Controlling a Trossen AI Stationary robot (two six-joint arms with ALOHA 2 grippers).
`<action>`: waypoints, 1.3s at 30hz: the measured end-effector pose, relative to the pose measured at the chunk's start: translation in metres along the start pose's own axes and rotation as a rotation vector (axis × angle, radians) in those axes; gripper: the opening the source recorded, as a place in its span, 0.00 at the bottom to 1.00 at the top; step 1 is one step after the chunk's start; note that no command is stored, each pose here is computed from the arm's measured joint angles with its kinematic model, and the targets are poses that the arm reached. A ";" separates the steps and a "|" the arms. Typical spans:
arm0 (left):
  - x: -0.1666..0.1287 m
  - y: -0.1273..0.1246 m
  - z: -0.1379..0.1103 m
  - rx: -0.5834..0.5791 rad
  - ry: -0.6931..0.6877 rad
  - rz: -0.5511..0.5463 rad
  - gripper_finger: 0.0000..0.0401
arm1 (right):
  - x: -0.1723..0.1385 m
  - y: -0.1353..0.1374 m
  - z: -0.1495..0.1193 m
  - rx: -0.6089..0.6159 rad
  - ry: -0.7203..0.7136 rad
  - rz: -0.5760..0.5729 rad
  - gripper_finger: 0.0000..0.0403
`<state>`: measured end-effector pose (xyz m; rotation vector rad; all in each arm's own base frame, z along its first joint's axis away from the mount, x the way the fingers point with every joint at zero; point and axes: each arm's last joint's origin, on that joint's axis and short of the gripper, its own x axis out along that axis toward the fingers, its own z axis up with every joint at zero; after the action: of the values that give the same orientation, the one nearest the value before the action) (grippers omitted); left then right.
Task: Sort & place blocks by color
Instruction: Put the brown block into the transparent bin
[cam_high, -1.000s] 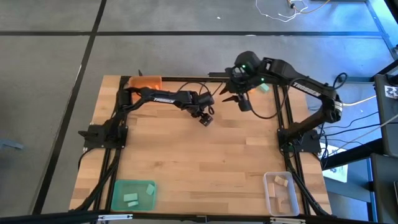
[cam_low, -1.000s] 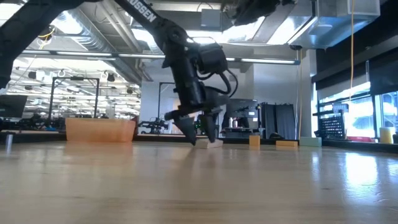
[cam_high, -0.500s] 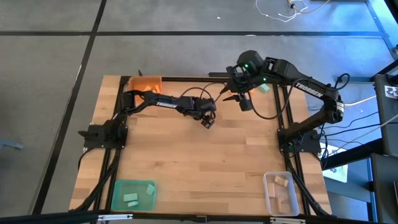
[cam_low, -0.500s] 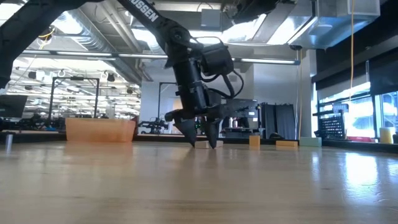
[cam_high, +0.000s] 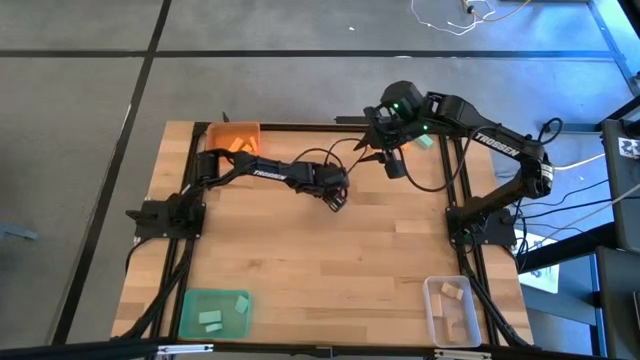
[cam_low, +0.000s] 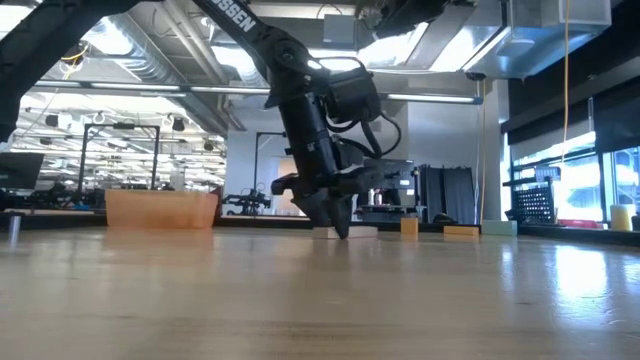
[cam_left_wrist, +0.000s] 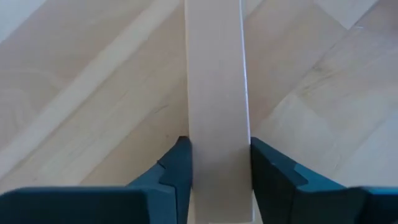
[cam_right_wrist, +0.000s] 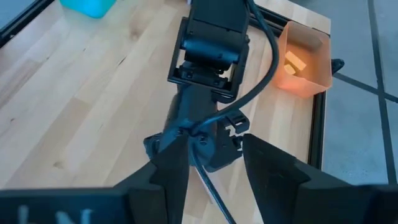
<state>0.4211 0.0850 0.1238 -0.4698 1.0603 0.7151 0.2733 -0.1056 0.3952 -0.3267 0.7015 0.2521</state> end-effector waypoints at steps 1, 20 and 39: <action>0.000 0.000 0.000 0.011 0.003 -0.002 0.30 | 0.000 0.000 0.000 0.000 0.000 0.000 0.38; -0.102 0.052 0.034 0.134 -0.001 -0.178 0.30 | 0.001 0.000 0.002 -0.006 -0.021 0.007 0.38; -0.227 0.118 0.045 0.274 -0.201 -0.705 0.30 | 0.011 0.016 0.020 -0.520 0.019 -0.077 0.38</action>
<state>0.2954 0.1276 0.3467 -0.4802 0.7151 -0.0112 0.2882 -0.0819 0.3989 -0.8507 0.6337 0.3581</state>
